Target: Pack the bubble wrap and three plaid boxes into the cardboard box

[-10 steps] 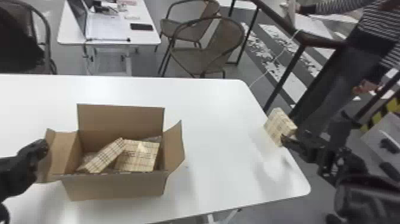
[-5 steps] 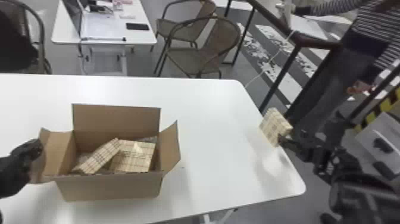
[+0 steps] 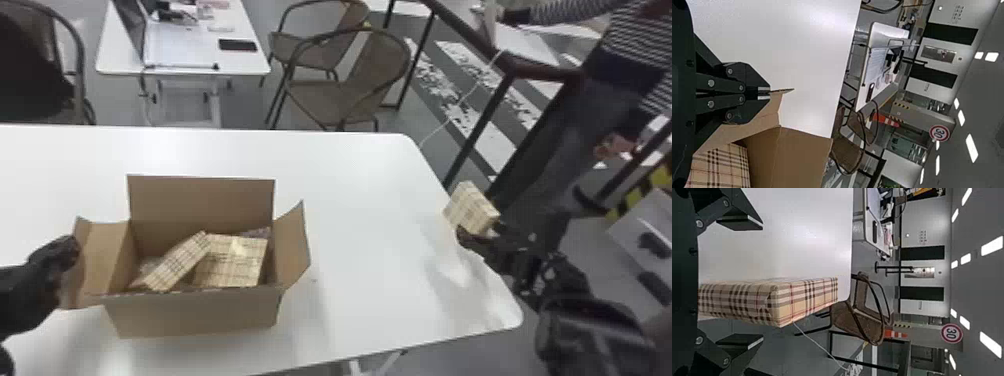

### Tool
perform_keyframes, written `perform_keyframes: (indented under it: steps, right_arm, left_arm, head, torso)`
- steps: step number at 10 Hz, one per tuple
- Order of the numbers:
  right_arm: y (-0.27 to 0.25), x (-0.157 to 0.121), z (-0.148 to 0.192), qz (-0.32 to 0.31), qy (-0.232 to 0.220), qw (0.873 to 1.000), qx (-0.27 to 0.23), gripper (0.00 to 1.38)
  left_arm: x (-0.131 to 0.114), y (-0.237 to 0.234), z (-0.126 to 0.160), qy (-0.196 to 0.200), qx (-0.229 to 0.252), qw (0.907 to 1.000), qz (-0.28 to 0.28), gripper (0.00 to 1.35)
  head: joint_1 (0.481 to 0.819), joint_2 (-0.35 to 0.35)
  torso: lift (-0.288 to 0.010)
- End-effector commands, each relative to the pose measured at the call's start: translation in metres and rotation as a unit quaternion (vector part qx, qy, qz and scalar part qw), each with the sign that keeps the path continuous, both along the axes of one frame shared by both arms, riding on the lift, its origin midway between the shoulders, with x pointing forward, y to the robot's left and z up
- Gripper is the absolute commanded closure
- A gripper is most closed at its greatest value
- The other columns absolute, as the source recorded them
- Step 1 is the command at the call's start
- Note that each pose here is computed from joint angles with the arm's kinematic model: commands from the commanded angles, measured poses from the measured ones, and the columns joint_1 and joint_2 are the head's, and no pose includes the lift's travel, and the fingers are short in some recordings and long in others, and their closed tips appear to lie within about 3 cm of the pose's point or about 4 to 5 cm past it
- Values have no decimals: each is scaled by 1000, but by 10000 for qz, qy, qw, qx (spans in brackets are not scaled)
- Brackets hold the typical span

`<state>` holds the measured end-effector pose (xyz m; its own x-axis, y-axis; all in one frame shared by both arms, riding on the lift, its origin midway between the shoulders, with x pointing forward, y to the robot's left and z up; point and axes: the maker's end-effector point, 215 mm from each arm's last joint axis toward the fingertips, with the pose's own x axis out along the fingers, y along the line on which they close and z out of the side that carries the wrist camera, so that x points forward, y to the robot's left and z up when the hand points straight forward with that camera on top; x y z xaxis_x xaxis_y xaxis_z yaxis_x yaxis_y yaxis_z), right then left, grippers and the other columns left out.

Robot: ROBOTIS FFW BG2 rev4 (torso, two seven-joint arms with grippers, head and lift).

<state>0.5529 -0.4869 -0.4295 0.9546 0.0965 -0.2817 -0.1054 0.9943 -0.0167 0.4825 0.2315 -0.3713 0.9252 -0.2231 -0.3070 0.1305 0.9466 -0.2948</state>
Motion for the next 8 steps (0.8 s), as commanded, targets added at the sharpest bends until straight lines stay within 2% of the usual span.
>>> perform_keyframes:
  steps: [1, 2, 3, 4, 5, 8]
  right_arm:
    - [1, 6, 2, -7, -68, 10000, -42, 286]
    - [3, 7, 2, 1, -63, 9999, -98, 383]
    - [1, 6, 6, -32, -118, 9998, -151, 883]
    - [-6, 2, 14, -247, -230, 9991, -239, 1317]
    - [-12, -5, 21, -487, -387, 9978, -207, 1245]
    - [-7, -8, 35, -530, -584, 9968, -141, 1246]
  left_arm:
    - [-2, 0, -3, 24, -25, 10000, 18, 1216]
    - [-1, 0, -2, 14, -40, 10000, 14, 1216]
    - [-2, 0, -2, 13, -40, 10000, 16, 1216]
    - [-2, 0, -2, 13, -40, 10000, 16, 1216]
    - [-3, 0, -4, 28, -41, 10000, 16, 1216]
    - [-3, 0, -5, 43, -42, 10000, 17, 1216]
  head:
    - [695, -268]
    - [695, -265]
    - [695, -263]
    - [695, -263]
    - [695, -266]
    - [695, -281]
  torso:
    - [-132]
    - [-132]
    - [-132]
    - [-132]
    - [-132]
    - [-132]
